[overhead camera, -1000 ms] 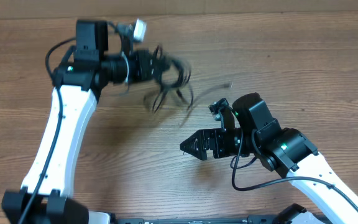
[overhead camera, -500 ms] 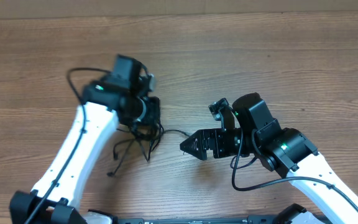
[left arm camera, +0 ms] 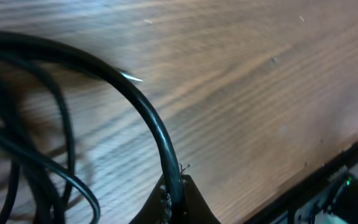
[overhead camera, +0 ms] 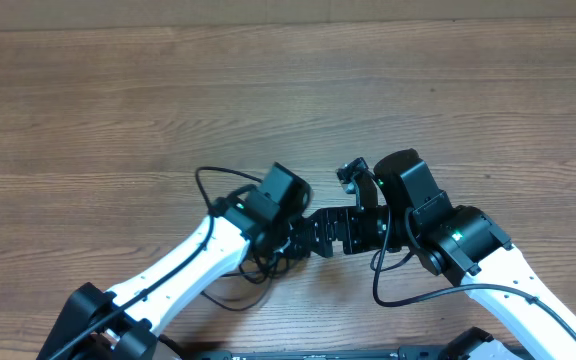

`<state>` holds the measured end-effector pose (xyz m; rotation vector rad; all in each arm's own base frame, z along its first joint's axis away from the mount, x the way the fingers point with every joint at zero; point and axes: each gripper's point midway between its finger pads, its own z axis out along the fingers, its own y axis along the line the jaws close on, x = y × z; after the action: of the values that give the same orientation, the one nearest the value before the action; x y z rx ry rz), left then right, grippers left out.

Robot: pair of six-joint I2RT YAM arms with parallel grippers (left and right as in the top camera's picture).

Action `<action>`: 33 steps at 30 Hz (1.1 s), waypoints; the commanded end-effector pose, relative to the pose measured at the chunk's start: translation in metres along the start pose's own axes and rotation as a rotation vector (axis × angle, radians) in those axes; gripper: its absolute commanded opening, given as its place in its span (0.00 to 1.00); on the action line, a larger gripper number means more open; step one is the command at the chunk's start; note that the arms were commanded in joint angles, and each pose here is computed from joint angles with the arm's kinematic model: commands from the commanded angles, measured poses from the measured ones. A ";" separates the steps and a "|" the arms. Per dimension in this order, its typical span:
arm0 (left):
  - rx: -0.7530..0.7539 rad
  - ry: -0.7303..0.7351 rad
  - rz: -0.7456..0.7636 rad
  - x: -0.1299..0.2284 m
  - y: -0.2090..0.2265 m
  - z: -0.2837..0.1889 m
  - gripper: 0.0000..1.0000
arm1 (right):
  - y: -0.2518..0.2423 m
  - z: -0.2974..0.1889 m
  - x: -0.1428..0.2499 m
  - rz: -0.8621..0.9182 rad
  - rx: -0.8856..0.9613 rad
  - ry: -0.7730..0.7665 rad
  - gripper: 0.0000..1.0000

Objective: Untangle cables

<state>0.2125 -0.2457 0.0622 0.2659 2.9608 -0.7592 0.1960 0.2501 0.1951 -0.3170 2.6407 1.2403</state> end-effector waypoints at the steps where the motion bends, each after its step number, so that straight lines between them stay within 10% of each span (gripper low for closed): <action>1: 0.036 -0.010 0.085 -0.003 -0.016 -0.006 0.04 | 0.006 -0.005 -0.003 -0.022 -0.011 -0.023 1.00; 17: -0.139 -0.357 0.073 -0.123 -0.010 -0.153 0.04 | 0.006 -0.005 -0.003 -0.022 -0.011 -0.023 1.00; 33: -0.173 -0.105 0.021 -0.045 -0.003 -0.063 0.04 | 0.006 -0.005 -0.003 -0.022 -0.012 -0.023 1.00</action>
<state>0.2626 -0.2233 0.1351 0.2220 2.8773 -0.5118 0.1960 0.2501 0.1951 -0.3165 2.6409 1.2404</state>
